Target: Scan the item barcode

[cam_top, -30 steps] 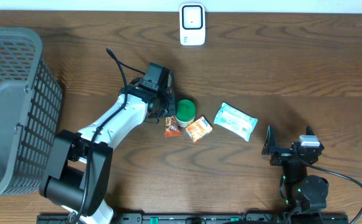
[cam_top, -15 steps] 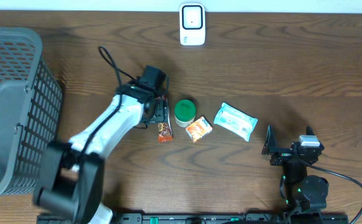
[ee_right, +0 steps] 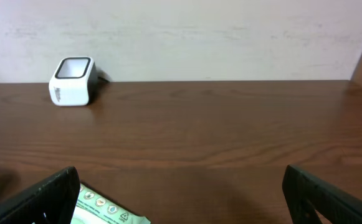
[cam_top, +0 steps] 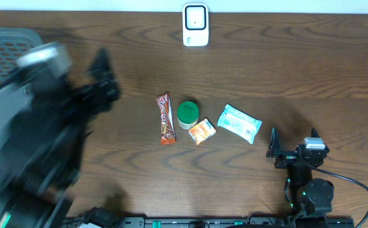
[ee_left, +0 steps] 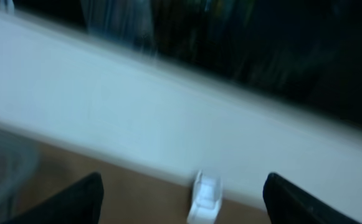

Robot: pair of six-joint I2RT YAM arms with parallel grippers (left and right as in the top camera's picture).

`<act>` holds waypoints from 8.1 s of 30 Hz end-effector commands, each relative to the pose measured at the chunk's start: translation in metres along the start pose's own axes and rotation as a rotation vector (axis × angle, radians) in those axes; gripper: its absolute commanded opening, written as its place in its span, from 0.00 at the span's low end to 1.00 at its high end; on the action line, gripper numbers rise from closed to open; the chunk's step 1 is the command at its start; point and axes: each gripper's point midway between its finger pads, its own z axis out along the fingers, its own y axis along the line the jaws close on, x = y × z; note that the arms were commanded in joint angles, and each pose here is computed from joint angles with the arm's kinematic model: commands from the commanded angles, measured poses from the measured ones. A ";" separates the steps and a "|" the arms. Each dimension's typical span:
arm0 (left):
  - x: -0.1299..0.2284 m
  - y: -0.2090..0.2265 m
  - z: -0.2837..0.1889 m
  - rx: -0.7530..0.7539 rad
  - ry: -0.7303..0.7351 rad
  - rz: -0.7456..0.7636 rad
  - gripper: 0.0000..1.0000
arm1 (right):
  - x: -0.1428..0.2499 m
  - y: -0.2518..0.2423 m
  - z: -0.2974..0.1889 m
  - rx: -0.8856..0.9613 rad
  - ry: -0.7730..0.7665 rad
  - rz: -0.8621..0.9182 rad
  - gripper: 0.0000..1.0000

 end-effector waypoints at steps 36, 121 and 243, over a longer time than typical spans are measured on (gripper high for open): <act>-0.108 0.089 -0.055 -0.773 -0.339 0.427 0.83 | 0.025 0.081 -0.007 -0.421 0.540 0.201 0.99; -0.089 0.151 -0.134 -0.865 -0.535 0.261 0.83 | 0.155 0.023 0.112 0.169 1.221 0.172 0.01; -0.085 0.149 -0.158 -0.752 -0.646 0.099 0.83 | -0.161 0.114 0.097 -0.464 0.392 0.293 0.01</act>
